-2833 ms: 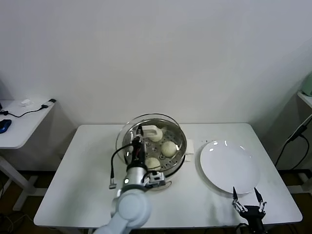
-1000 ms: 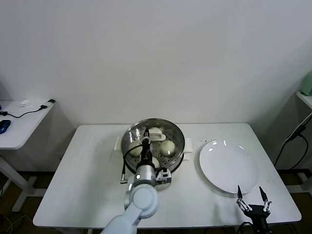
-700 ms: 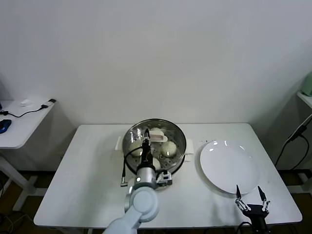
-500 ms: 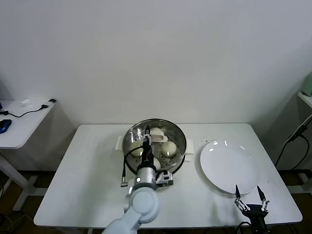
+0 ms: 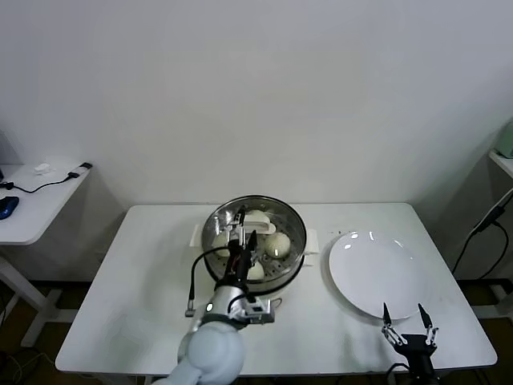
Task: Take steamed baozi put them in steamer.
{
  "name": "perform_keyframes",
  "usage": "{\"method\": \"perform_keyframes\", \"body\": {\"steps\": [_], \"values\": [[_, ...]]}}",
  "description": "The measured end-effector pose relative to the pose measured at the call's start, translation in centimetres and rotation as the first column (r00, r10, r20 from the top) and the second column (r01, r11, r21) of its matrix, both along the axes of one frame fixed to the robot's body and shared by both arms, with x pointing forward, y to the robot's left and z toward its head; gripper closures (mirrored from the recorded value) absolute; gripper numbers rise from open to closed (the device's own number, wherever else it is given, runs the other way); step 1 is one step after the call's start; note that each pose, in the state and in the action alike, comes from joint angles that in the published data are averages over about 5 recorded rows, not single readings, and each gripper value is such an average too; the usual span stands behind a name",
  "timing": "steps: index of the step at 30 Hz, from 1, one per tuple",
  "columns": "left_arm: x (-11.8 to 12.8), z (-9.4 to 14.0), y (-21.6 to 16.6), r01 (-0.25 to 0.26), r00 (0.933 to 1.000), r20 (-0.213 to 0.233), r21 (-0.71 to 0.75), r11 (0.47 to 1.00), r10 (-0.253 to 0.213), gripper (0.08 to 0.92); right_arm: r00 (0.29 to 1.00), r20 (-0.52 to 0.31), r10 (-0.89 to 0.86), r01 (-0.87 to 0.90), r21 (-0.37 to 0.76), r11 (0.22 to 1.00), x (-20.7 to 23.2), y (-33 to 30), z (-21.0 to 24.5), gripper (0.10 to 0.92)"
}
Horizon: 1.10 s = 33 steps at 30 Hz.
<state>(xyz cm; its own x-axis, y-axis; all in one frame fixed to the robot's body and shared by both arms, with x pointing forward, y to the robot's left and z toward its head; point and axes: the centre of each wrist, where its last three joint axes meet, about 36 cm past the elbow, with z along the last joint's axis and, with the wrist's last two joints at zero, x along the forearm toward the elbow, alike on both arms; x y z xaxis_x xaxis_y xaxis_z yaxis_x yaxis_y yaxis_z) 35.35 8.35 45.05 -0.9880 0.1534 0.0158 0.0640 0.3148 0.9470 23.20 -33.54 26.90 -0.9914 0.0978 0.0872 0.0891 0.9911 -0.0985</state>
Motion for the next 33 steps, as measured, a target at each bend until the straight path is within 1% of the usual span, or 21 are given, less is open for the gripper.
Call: {"method": "perform_keyframes", "body": {"steps": [3, 6, 9, 15, 19, 24, 28, 33], "values": [[-0.4, 0.8, 1.6, 0.019, 0.9996, -0.019, -0.125, 0.992, -0.021, 0.177, 1.0, 0.008, 0.003, -0.003, 0.011, 1.0, 0.0, 0.2, 0.2, 0.2], [-0.3, 1.3, 4.2, 0.013, 0.9988, -0.041, -0.28, 0.96, -0.025, 0.177, 1.0, 0.019, 0.006, -0.007, 0.02, 1.0, 0.0, 0.3, 0.5, 0.2], [0.0, 1.6, 7.8, -0.023, 0.9981, -0.062, -0.43, 0.902, -0.004, 0.177, 1.0, 0.027, 0.014, -0.015, 0.026, 1.0, 0.1, 0.3, 0.9, 0.2], [-0.5, 0.8, 16.4, -0.111, 0.9935, -0.091, -0.647, 0.755, 0.068, 0.177, 0.999, 0.029, 0.027, -0.028, 0.035, 0.999, 0.1, 0.4, 1.2, 0.2], [-1.5, -0.8, 21.0, -0.145, 0.9894, -0.099, -0.731, 0.667, 0.106, 0.177, 0.999, 0.036, 0.018, -0.02, 0.039, 0.999, 0.3, 0.3, 1.2, 0.2], [-2.6, -3.6, 24.7, -0.173, 0.9837, -0.11, -0.796, 0.58, 0.142, 0.177, 0.999, 0.041, -0.005, 0.003, 0.046, 0.999, 0.5, 0.2, 1.0, 0.2], [-3.6, -6.3, 26.8, -0.197, 0.9778, -0.125, -0.823, 0.533, 0.168, 0.177, 0.999, 0.04, -0.02, 0.018, 0.049, 0.999, 0.6, 0.1, 0.8, 0.2], [-5.2, -9.2, 28.1, -0.216, 0.9727, -0.141, -0.842, 0.494, 0.184, 0.177, 0.999, 0.032, -0.035, 0.033, 0.055, 0.998, 0.6, 0.1, 0.4, 0.2]]}}
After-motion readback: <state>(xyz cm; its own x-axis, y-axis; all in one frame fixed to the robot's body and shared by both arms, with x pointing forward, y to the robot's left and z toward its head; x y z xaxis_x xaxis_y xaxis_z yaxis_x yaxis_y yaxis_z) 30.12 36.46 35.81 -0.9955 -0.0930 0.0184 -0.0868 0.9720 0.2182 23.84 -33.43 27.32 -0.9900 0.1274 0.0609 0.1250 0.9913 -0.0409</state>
